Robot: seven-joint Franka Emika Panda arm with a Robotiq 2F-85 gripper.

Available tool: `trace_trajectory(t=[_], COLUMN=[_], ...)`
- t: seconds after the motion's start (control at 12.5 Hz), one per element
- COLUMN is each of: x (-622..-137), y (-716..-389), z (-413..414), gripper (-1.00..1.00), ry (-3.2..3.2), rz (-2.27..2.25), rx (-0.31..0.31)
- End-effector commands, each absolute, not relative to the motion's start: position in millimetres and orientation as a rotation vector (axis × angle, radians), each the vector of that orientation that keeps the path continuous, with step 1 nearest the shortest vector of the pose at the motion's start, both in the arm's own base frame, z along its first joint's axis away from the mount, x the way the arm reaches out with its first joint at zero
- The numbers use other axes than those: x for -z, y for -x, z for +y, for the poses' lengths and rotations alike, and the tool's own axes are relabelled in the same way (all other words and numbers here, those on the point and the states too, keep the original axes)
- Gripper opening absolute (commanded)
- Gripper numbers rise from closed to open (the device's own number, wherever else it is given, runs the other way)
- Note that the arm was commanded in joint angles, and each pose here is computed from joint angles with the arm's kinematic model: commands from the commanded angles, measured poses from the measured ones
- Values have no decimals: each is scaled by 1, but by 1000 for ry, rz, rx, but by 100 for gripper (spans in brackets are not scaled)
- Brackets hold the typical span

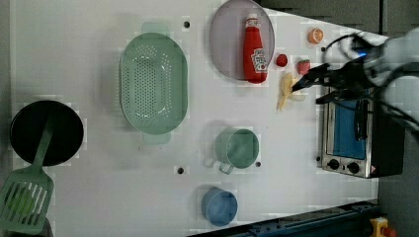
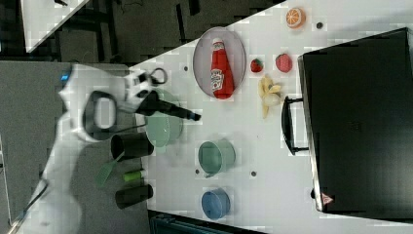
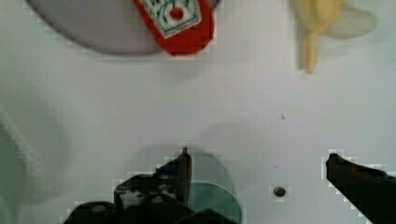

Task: Pick ketchup from plate and place it on table.

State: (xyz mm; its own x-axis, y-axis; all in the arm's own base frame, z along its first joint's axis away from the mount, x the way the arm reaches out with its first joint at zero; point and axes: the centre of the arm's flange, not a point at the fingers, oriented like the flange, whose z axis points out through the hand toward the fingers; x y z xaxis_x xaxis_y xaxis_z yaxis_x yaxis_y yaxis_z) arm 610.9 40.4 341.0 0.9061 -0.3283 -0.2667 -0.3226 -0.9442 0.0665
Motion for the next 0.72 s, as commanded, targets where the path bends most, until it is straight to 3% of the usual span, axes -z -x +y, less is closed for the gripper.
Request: trace_trajectory(t=[0.08,0.4,0.72], x=[-337,-269,-211], y=[-632,-657,-667], z=[52,65,72], gripper=[100,100,100], ry=[-3101,-3112,-3104], rz=[-289,-133,18], rx=[251,82,-36])
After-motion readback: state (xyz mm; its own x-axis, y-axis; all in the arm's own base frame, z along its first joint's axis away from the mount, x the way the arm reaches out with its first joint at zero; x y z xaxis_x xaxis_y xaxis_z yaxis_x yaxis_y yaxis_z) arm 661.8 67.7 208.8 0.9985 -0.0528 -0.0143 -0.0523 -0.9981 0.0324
